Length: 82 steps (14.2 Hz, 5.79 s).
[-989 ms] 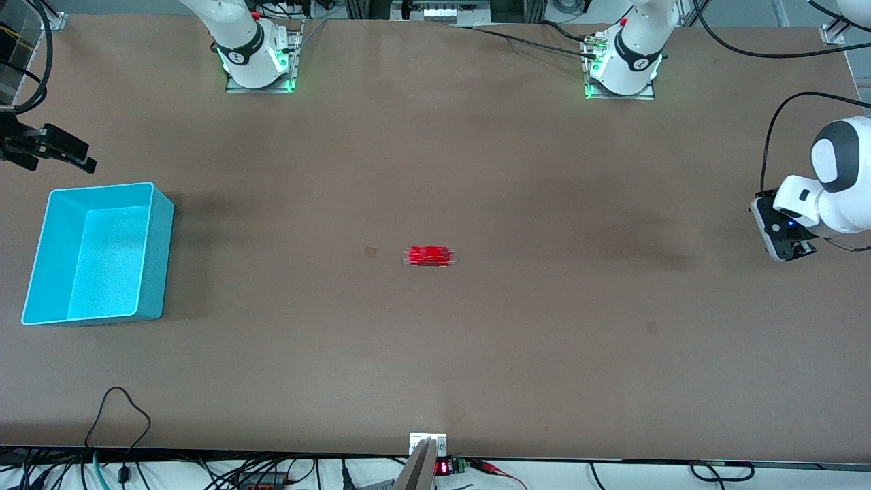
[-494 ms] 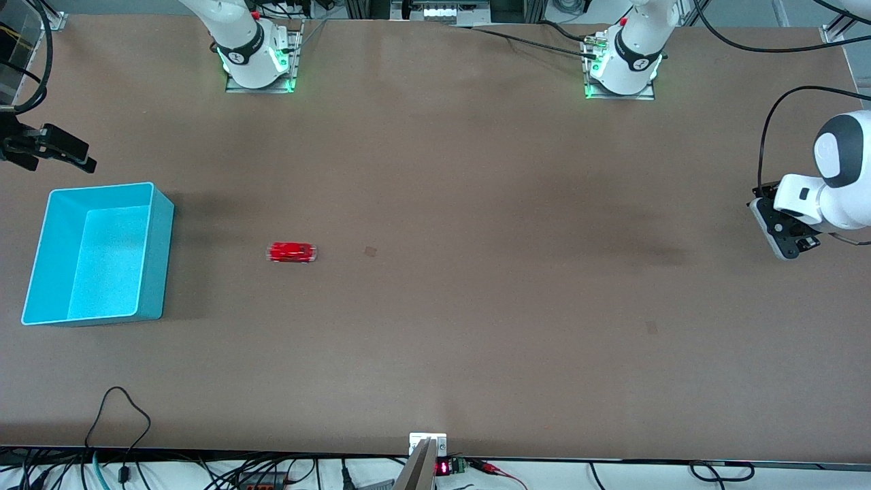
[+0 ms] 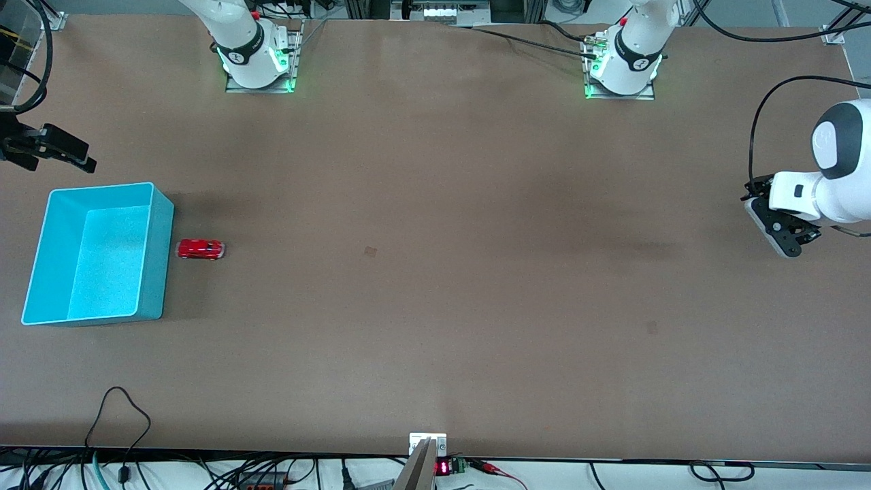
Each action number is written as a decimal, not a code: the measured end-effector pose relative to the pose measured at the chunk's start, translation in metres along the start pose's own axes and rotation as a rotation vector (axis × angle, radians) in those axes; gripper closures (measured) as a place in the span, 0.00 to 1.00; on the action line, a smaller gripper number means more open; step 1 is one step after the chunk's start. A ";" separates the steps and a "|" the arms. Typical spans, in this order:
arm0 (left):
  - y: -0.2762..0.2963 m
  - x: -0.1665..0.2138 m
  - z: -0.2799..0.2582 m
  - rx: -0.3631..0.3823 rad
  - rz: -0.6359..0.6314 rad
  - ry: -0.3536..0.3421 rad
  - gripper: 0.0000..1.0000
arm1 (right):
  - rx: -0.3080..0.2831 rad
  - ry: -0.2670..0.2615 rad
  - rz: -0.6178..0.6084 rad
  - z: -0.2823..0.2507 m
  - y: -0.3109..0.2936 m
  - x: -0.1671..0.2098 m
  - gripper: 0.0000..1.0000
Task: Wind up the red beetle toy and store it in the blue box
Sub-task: 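Hold the left gripper still while the car drives toward the box, then raise the left gripper away while the right gripper reaches the car, then lower the right gripper and close it around the red car, then lift the red car with the right gripper over the cyan box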
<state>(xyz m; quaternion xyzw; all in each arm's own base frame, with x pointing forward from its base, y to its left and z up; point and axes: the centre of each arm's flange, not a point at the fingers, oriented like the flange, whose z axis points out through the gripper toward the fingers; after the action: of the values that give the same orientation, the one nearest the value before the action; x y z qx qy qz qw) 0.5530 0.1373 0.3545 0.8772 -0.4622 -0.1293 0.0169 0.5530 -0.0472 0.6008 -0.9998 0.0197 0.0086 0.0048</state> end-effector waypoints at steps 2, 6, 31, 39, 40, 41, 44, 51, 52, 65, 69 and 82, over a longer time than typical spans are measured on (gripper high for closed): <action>0.008 0.006 -0.007 -0.008 -0.061 -0.010 0.00 | 0.000 0.000 0.000 0.000 0.000 0.000 0.00; 0.037 0.042 -0.050 -0.033 -0.223 -0.047 0.00 | 0.000 0.000 0.000 0.000 0.000 0.000 0.00; 0.151 0.069 -0.254 0.003 -1.031 0.253 0.00 | -0.021 -0.089 -0.038 0.123 -0.017 0.071 0.00; 0.146 0.073 -0.248 0.019 -0.991 0.238 0.00 | -0.009 -0.202 -0.355 0.227 -0.034 0.095 0.00; 0.146 0.073 -0.248 0.019 -0.991 0.238 0.00 | -0.003 -0.207 -0.424 0.241 -0.032 0.096 0.00; 0.146 0.073 -0.248 0.019 -0.991 0.239 0.00 | 0.001 -0.202 -0.502 0.255 -0.029 0.097 0.00; 0.146 0.073 -0.248 0.020 -0.992 0.240 0.00 | 0.013 -0.177 -0.773 0.284 -0.022 0.095 0.00; 0.145 0.075 -0.248 0.020 -0.989 0.239 0.00 | 0.072 -0.188 -1.313 0.329 -0.016 0.077 0.00; 0.145 0.076 -0.248 0.020 -0.987 0.239 0.00 | 0.072 -0.180 -1.366 0.335 -0.014 0.074 0.00; 0.149 0.081 -0.250 0.023 -0.976 0.240 0.00 | 0.008 -0.086 -1.554 0.398 0.008 0.014 0.00; 0.150 0.081 -0.250 0.023 -0.975 0.240 0.00 | -0.015 -0.065 -1.556 0.401 0.009 0.013 0.04; 0.150 0.081 -0.250 0.024 -0.975 0.241 0.00 | -0.021 0.133 -1.406 0.368 -0.007 0.046 0.56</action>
<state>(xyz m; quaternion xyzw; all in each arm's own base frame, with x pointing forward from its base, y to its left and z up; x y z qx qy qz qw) 0.5368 -0.0371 0.6012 0.9999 0.0050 -0.0148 -0.0023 0.5929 -0.0388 0.2319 -0.7740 -0.6305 -0.0576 -0.0016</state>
